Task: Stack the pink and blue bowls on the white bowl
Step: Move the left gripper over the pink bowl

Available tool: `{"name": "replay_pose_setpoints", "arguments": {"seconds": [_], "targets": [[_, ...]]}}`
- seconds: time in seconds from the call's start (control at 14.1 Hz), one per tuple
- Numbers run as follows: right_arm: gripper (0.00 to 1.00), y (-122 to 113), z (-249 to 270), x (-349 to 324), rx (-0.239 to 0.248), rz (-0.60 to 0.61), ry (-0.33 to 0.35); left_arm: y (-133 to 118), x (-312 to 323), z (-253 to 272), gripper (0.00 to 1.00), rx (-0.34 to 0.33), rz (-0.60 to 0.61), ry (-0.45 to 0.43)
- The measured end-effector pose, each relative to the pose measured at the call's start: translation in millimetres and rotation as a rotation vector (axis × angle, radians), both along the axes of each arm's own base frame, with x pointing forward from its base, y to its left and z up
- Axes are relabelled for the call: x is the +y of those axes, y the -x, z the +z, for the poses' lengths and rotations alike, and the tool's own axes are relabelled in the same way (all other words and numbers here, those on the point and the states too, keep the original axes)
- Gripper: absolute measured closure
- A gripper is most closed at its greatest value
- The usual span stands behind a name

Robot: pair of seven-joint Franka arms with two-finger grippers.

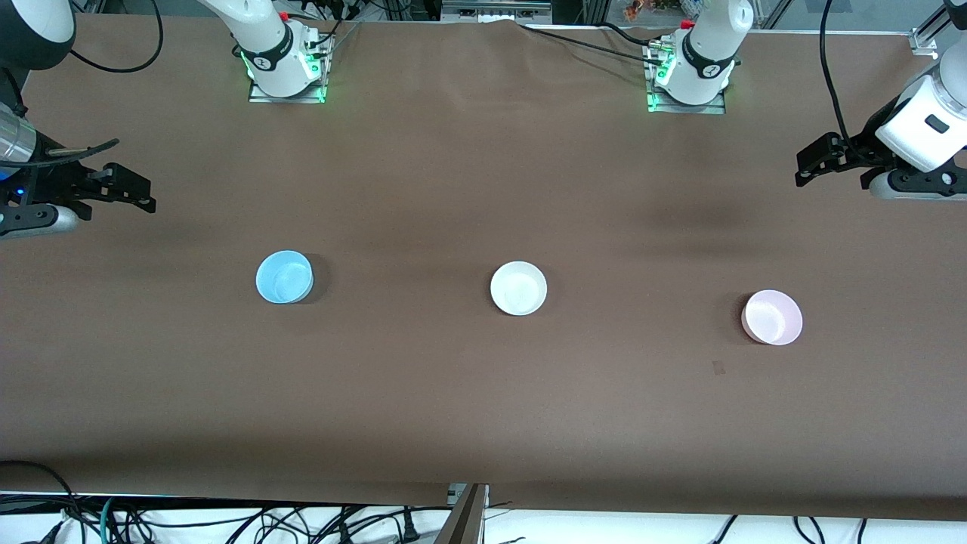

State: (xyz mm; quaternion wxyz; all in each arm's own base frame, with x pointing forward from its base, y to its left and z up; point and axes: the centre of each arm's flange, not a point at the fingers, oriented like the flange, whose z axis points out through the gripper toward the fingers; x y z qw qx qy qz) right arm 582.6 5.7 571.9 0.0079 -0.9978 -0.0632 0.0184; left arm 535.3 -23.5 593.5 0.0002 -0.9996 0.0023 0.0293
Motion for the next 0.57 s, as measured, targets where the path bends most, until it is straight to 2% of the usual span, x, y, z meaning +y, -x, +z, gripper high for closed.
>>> {"name": "replay_pose_setpoints", "arguments": {"seconds": [0.57], "targets": [[0.00, 0.0, 0.0, 0.0, 0.000, 0.000, 0.000, 0.0, -2.3, -0.3, 0.00, 0.001, -0.004, 0.000]]}}
